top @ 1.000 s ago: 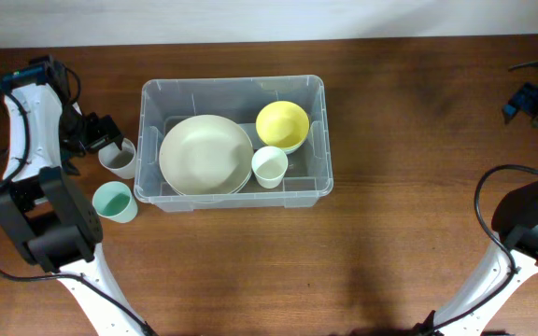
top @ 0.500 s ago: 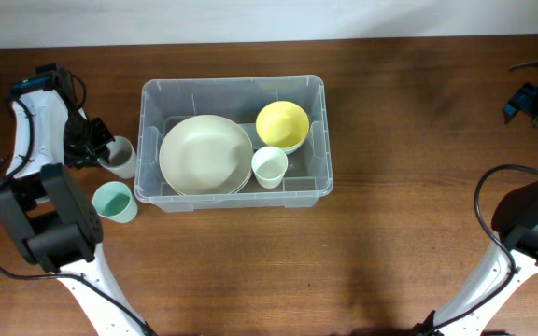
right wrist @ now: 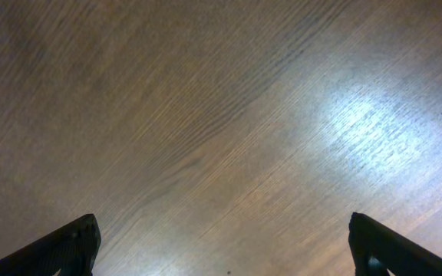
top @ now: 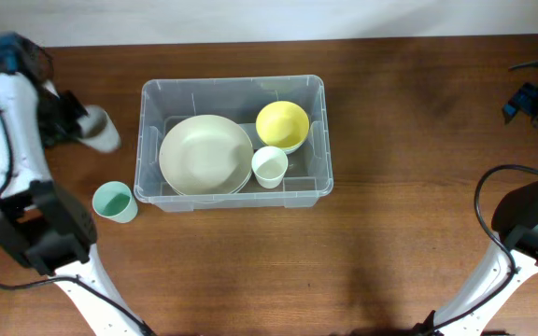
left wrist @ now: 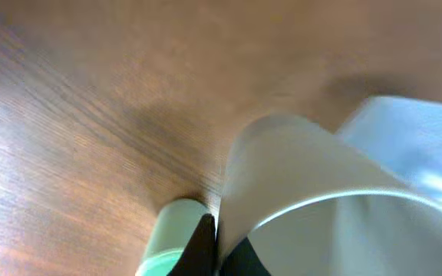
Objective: Pack container
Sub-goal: 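Carry the clear cup into the bin and drop it into the cream cup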
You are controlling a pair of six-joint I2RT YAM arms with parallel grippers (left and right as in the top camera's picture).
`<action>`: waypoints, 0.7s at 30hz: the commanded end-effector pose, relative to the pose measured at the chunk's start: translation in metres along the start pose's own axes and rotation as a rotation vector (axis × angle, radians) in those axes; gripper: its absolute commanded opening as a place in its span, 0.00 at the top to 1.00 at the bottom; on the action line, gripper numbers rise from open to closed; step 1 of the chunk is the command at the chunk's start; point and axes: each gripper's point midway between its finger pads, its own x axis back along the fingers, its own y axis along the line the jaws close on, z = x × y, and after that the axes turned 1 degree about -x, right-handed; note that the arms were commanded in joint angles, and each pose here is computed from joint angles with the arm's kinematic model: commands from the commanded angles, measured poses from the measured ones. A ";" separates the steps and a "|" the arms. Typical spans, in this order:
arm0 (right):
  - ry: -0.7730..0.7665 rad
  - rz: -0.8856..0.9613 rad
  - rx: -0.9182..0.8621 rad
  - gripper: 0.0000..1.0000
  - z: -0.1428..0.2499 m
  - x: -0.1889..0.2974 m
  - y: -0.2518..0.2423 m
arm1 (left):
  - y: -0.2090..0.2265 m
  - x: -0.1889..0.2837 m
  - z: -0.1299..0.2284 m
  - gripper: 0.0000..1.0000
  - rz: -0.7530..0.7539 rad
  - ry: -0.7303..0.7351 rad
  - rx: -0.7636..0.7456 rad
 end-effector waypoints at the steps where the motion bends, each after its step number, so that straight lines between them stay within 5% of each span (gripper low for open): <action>1: -0.021 0.003 -0.009 0.01 0.000 0.008 -0.002 | -0.048 0.081 0.007 0.99 0.267 -0.115 -0.149; 4: -0.021 0.003 -0.009 0.01 0.000 0.008 -0.002 | -0.093 0.128 0.029 0.99 0.428 -0.188 -0.337; 12: -0.021 0.003 -0.009 0.01 0.000 0.008 -0.002 | -0.194 0.140 0.119 1.00 0.412 -0.167 -0.657; 21: -0.021 0.003 -0.009 0.01 0.000 0.008 -0.002 | -0.235 0.069 0.200 0.99 0.087 -0.058 -0.800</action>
